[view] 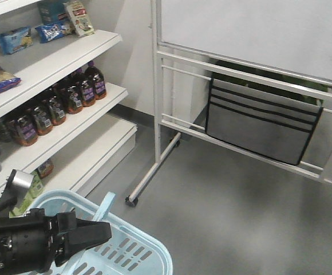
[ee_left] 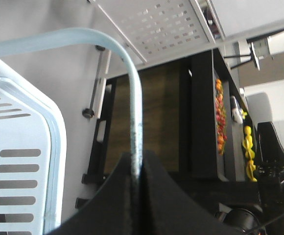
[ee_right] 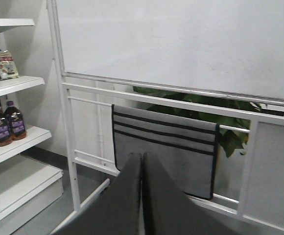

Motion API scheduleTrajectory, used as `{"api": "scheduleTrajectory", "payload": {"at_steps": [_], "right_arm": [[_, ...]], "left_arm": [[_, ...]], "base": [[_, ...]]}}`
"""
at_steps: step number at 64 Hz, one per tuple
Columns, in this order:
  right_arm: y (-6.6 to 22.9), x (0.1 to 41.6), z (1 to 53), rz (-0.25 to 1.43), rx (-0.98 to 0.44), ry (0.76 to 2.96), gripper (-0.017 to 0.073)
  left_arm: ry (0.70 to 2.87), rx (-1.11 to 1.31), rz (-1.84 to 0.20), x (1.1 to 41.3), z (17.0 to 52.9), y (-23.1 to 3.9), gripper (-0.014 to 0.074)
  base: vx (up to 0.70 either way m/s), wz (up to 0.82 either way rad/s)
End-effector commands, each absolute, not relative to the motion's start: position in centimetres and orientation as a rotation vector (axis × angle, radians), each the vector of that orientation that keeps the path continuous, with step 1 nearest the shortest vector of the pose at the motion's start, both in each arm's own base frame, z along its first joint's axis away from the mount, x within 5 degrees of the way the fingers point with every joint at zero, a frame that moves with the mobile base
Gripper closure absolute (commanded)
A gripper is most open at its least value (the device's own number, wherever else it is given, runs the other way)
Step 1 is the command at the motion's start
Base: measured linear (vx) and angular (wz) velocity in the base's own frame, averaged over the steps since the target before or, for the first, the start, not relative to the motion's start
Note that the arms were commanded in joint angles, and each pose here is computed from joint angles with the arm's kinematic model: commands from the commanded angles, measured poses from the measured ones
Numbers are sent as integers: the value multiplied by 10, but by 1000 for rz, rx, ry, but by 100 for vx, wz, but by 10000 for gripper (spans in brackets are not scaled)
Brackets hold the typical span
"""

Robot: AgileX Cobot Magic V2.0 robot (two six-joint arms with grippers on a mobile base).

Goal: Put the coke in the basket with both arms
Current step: 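Turn the base toward the shelves of bottled drinks and snacks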

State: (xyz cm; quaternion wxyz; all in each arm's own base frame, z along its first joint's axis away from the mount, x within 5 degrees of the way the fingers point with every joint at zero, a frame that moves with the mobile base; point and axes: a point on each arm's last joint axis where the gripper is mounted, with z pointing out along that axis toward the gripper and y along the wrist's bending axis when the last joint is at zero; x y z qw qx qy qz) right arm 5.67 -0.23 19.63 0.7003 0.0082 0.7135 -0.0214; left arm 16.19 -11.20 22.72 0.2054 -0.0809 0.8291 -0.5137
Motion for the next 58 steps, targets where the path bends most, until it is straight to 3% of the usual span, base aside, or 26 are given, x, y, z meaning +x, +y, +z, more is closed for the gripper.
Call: {"api": "scheduleTrajectory", "payload": {"at_steps": [1, 58], "right_arm": [[-2, 56, 201, -60, 7, 1513, 569], [-2, 56, 201, -60, 7, 1513, 569]], "left_arm": [[2203, -256, -1552, 164, 246, -115, 599], [2203, -256, -1552, 164, 246, -115, 599]], "base": [[13, 40], [13, 46]]}}
